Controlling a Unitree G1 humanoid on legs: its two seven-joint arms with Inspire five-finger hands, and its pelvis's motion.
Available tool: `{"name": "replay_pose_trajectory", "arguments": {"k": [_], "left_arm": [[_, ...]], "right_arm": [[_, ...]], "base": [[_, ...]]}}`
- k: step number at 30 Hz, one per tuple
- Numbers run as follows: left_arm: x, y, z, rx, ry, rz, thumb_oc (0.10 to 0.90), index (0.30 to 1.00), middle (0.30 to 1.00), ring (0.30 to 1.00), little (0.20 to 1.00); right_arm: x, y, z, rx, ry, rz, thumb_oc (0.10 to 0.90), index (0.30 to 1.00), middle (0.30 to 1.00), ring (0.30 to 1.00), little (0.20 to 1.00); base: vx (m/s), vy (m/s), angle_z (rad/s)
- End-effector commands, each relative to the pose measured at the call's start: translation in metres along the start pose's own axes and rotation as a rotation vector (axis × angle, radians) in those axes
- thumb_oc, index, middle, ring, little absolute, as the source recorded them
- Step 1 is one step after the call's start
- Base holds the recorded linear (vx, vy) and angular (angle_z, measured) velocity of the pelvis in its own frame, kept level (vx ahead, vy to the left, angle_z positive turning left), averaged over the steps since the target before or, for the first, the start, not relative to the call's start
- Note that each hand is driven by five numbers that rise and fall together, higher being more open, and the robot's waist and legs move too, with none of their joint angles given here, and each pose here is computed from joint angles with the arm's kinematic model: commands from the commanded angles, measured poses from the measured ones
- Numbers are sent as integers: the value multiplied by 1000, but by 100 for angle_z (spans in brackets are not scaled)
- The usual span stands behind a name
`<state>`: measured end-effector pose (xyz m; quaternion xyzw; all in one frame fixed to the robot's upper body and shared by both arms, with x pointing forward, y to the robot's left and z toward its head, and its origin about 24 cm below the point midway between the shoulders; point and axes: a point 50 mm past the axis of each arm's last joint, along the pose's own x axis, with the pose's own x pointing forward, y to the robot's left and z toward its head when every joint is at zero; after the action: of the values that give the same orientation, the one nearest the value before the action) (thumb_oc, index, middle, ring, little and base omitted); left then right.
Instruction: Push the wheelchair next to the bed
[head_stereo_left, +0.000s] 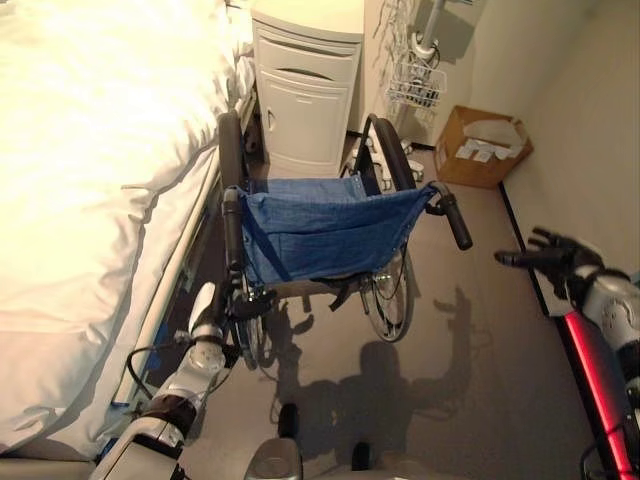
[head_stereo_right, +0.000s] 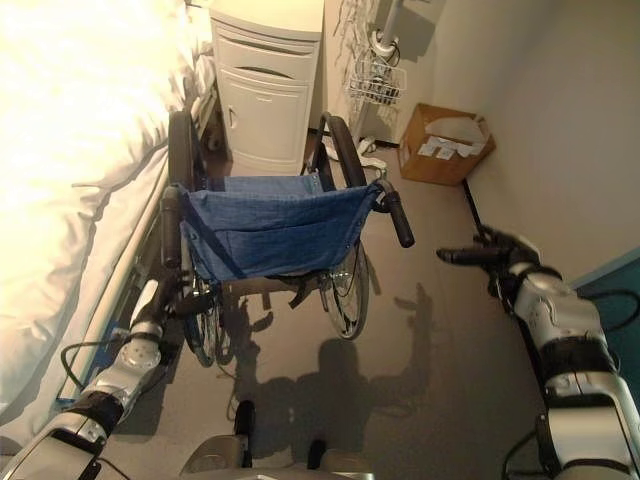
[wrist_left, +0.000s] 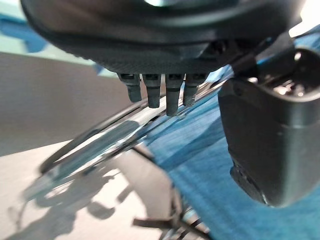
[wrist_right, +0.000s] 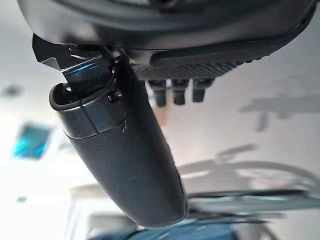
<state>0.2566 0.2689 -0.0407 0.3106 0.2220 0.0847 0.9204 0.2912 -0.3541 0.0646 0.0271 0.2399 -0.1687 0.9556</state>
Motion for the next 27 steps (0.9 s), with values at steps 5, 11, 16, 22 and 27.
{"name": "replay_pose_trajectory", "arguments": {"k": [5, 11, 16, 22, 27], "left_arm": [[-15, -22, -14, -34, -18, -15, 800, 900, 900, 900, 900], [-32, -42, -26, -59, -36, -64, 800, 900, 900, 900, 900], [-47, -67, -31, -106, -39, -149, 800, 900, 900, 900, 900], [-60, -92, -33, -137, -38, -236, 800, 900, 900, 900, 900], [-74, -114, -36, -159, -18, -285, 800, 900, 900, 900, 900]], "right_arm": [[-1, 0, -27, 23, -85, 41, 800, 900, 900, 900, 900], [-6, 22, -97, 53, 4, 98, 800, 900, 900, 900, 900], [-17, 69, -138, 10, -38, 175, 800, 900, 900, 900, 900], [-32, 108, -176, 9, -17, 262, 800, 900, 900, 900, 900], [-47, 127, -207, -42, 60, 342, 800, 900, 900, 900, 900]], "base": [[-36, -57, -16], [0, 0, 0], [-13, 31, 4], [-5, 55, 5], [-24, 74, 13]]}}
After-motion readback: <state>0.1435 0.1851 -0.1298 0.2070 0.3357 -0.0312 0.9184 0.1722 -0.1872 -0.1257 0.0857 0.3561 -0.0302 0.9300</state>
